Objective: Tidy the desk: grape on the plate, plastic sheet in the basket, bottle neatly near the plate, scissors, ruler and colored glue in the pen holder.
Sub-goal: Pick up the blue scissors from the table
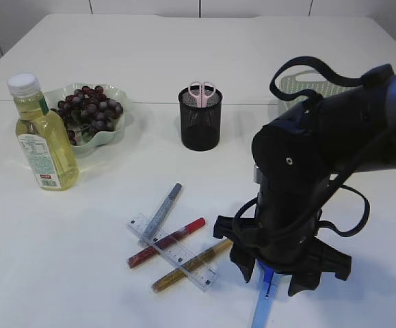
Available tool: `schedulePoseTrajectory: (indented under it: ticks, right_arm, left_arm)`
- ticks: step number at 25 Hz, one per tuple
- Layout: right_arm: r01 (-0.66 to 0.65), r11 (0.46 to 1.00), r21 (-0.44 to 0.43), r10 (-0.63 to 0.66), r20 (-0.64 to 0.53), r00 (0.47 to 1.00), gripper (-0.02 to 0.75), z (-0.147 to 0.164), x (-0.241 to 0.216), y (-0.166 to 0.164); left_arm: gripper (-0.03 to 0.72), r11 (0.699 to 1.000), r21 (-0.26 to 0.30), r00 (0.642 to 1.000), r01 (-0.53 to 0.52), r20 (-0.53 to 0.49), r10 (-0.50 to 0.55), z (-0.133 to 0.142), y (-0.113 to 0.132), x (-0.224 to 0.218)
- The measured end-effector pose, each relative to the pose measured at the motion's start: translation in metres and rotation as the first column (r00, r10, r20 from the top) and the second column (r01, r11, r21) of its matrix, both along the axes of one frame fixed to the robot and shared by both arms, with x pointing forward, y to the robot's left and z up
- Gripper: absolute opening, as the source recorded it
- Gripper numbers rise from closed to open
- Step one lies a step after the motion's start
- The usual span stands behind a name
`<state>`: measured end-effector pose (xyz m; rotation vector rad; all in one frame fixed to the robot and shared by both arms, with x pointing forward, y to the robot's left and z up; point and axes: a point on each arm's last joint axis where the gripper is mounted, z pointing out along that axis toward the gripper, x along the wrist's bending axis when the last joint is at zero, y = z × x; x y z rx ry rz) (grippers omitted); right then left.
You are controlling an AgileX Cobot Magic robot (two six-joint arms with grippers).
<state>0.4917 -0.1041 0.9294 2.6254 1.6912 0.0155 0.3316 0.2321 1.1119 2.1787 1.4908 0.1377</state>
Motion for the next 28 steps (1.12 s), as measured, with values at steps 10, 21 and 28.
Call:
schedulePoseTrajectory:
  ticks: [10, 21, 28]
  right_arm:
    - [-0.005, 1.000, 0.016, 0.005, 0.024, 1.000, 0.477, 0.0001, 0.0022, 0.0015]
    - [-0.003, 1.000, 0.001, 0.003, 0.006, 1.000, 0.477, -0.0046, 0.0023, 0.0007]
    - [-0.015, 1.000, -0.017, 0.015, 0.006, 1.000, 0.477, -0.0046, 0.0023, -0.0009]
  left_arm:
    - [0.238, 1.000, 0.000, 1.000, 0.000, 0.000, 0.000, 0.0000, 0.0000, 0.0000]
    - [0.238, 1.000, 0.002, 1.000, 0.000, 0.001, 0.000, 0.0000, 0.0002, 0.0001]
    - [0.238, 1.000, 0.004, 1.000, -0.001, 0.002, 0.001, 0.0000, 0.0003, 0.0002]
